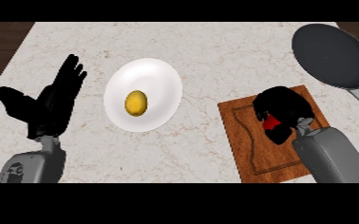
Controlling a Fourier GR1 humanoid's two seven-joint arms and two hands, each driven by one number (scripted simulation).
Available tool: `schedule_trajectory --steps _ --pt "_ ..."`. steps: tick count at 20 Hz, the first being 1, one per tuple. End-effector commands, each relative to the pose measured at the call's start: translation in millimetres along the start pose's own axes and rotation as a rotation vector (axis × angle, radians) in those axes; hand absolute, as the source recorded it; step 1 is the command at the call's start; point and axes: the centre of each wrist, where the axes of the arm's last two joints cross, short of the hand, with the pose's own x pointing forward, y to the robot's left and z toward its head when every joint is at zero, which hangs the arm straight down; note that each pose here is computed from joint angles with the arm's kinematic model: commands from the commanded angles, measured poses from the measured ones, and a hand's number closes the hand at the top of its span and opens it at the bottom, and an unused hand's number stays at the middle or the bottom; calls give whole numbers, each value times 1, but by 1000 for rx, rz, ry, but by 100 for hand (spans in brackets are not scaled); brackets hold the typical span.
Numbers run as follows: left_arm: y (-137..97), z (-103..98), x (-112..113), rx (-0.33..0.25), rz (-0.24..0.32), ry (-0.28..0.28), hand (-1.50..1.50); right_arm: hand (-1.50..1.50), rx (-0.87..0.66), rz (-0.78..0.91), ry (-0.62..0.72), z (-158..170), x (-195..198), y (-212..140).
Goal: Pick the can from the cutting board and place it in the pan
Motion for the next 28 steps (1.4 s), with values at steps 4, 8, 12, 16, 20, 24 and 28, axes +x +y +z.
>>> schedule_trajectory --steps 4,8,12,16,20,24,28 --pt "12 -3 -2 14 -2 -14 0 150 -28 -45 -32 -3 -17 3" --pt "5 9 -5 11 -24 -11 0 150 -184 -48 -17 11 -12 -16" --pt "25 6 -8 9 -17 -13 0 150 -299 -92 9 28 -12 -18" --pt "2 1 -3 32 0 2 0 150 -426 -118 55 25 -29 -31" --pt "5 3 -8 13 -5 1 0 150 -663 -27 73 59 -25 -59" --pt "5 1 -13 9 4 1 0 150 -799 -31 72 91 -18 -99" --pt "6 4 8 9 -17 -17 0 150 -786 -80 96 118 -11 -115"
